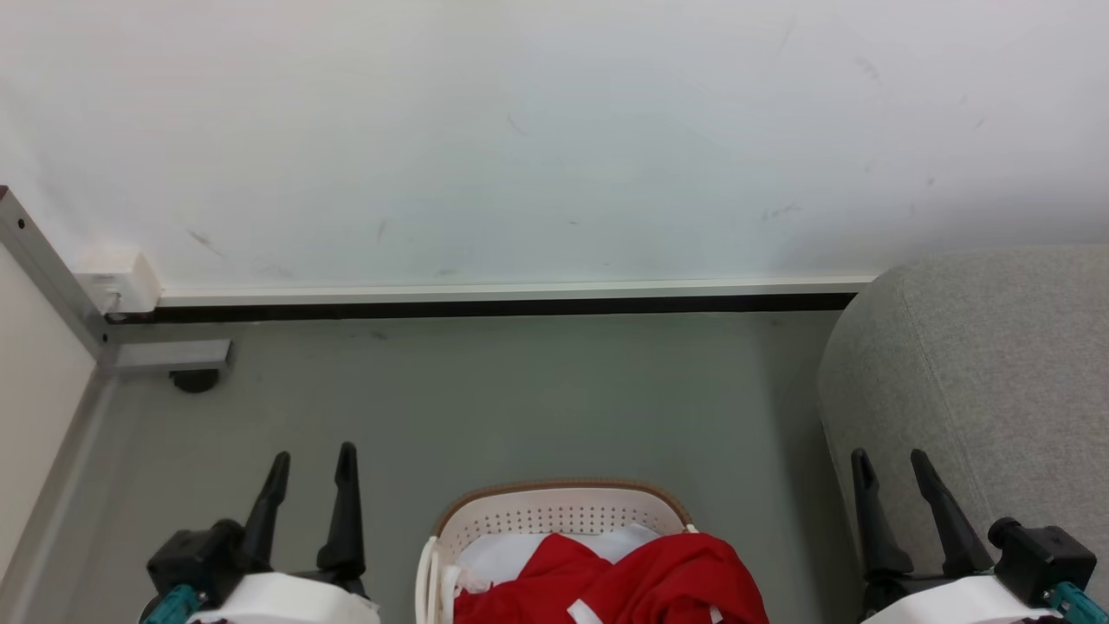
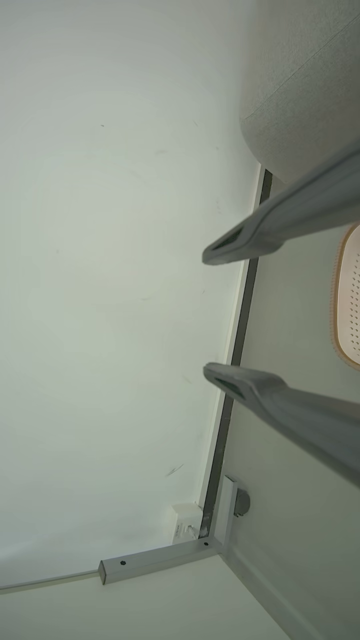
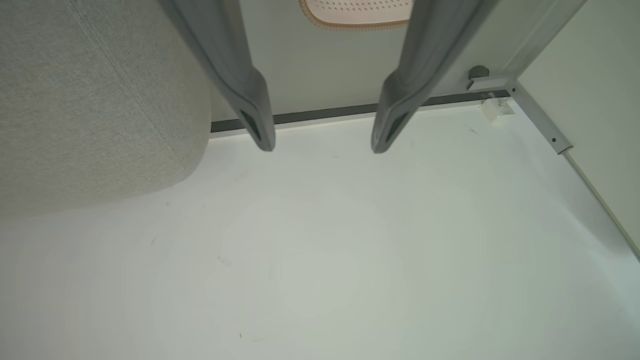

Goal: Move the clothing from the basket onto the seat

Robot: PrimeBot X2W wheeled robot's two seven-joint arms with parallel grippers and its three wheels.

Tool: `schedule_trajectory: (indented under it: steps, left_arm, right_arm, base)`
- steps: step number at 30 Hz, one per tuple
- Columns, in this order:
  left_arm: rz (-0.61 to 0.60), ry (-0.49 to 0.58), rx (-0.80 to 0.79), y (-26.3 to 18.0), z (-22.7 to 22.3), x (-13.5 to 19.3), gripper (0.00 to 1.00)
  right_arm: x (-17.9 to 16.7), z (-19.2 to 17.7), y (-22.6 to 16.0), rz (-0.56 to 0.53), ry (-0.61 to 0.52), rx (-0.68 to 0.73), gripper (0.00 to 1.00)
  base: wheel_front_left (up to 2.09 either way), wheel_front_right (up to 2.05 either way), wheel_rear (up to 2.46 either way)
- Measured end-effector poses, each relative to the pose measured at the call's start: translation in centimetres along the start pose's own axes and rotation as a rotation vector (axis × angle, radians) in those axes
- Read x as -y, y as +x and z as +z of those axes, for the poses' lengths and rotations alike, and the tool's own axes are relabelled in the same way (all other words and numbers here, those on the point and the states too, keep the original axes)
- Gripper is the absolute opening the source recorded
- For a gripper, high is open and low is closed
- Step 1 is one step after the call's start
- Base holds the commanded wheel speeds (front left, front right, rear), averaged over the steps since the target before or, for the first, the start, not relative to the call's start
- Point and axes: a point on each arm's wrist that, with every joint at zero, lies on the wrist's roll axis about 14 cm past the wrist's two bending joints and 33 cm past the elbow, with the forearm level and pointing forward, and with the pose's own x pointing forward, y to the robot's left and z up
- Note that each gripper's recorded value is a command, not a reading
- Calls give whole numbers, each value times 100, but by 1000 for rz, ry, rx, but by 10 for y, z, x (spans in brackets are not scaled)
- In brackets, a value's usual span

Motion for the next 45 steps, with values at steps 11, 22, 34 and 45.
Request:
schedule_trajectory:
  steps: [11, 22, 34, 45]
  left_arm:
    - [-31, 87, 26, 1, 3, 6, 100]
    - [-55, 154, 49, 1, 5, 12, 100]
    - [-81, 229, 69, 1, 6, 17, 100]
    - [-93, 257, 77, 1, 6, 19, 100]
  right_arm:
    - [-5, 1, 1, 23, -77, 11, 100]
    - [-11, 9, 2, 48, -135, 46, 100]
    - [-15, 13, 1, 69, -198, 66, 100]
    - [-18, 17, 1, 82, -238, 84, 100]
  base:
    - [0, 0, 0]
    - [0, 0, 0]
    - [0, 0, 0]
    - [0, 0, 0]
